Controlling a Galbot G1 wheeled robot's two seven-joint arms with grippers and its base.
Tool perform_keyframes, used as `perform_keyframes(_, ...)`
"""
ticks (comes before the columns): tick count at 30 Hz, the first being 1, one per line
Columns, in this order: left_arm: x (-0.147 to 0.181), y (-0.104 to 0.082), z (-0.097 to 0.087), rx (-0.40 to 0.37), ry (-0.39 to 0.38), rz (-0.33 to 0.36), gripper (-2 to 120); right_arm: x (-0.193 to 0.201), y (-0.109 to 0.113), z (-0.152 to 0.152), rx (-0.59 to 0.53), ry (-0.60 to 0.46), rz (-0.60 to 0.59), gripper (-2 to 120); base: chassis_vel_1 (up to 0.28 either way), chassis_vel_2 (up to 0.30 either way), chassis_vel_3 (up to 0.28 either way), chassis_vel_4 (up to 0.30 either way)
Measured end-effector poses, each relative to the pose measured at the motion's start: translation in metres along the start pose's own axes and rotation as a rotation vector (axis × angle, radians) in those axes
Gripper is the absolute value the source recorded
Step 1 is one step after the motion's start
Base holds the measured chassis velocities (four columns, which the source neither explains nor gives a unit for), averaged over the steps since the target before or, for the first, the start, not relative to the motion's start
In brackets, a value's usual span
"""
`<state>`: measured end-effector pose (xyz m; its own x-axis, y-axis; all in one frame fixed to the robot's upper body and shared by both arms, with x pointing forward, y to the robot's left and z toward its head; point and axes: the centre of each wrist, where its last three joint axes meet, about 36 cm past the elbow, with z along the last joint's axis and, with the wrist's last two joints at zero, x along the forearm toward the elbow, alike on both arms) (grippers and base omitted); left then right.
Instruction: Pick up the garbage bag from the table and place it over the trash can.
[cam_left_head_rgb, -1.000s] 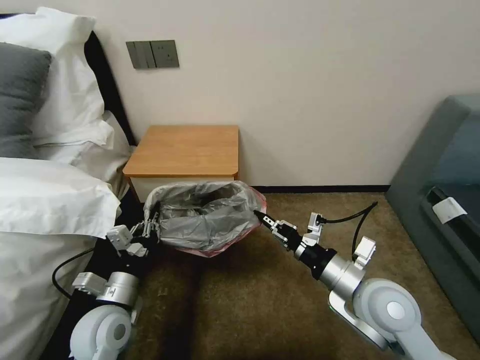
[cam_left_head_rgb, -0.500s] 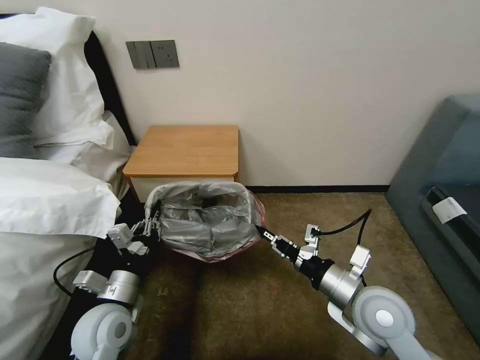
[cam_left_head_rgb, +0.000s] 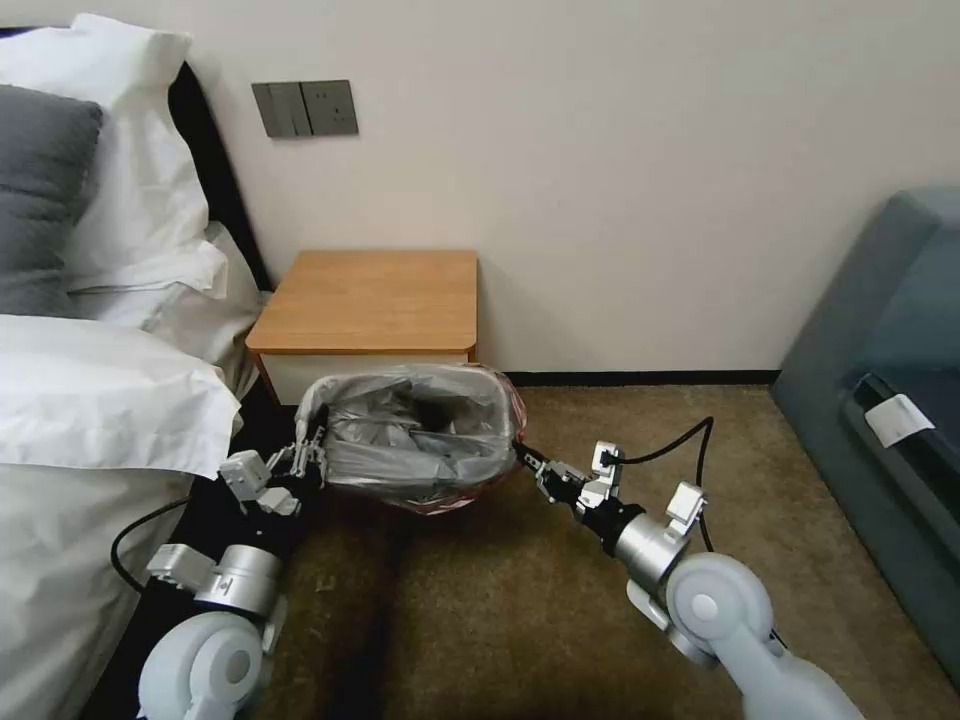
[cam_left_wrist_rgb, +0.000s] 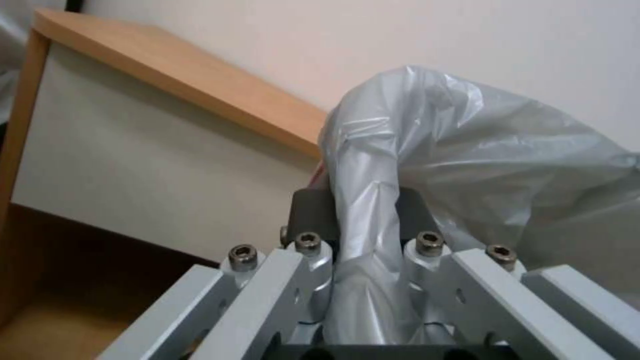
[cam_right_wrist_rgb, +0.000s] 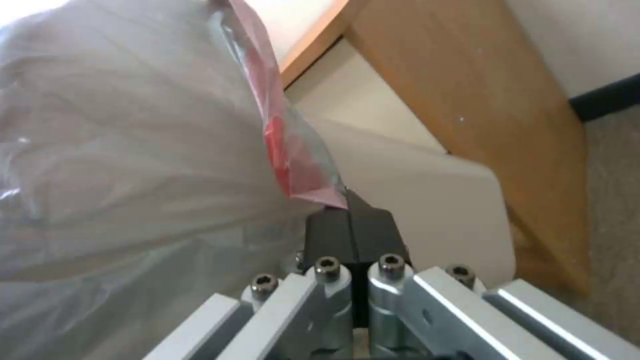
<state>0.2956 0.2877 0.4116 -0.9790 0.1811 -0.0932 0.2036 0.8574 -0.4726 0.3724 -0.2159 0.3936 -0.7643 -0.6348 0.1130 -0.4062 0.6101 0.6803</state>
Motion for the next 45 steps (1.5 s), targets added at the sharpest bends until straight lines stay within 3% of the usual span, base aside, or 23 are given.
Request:
perform_keyframes(16, -0.002, 0.000, -0.002, 0.014, -0.002, 0.007, 9, -0.001, -0.004, 0.009, 0.008, 0.036, 0.017, 0, 0.000, 0.000, 0.000, 0.000)
perform_keyframes(34, -0.005, 0.006, -0.003, -0.006, -0.010, -0.051, 9, 0.046, 0.001, 0.003, 0.113, 0.012, 0.003, 67, 0.000, 0.000, 0.000, 0.000)
perform_keyframes(37, -0.004, 0.007, -0.003, -0.016, -0.007, -0.060, 9, 0.057, 0.006, -0.005, 0.151, -0.024, 0.013, 77, 0.000, 0.000, 0.000, 0.000)
perform_keyframes(40, -0.003, 0.009, -0.001, -0.038, 0.010, -0.076, 9, 0.072, 0.019, -0.033, 0.267, -0.087, 0.021, 92, 0.000, 0.000, 0.000, 0.000)
perform_keyframes(45, -0.001, 0.007, 0.002, -0.068, 0.034, -0.083, 9, 0.079, 0.035, -0.062, 0.373, -0.132, 0.000, 99, 0.000, 0.000, 0.000, 0.000)
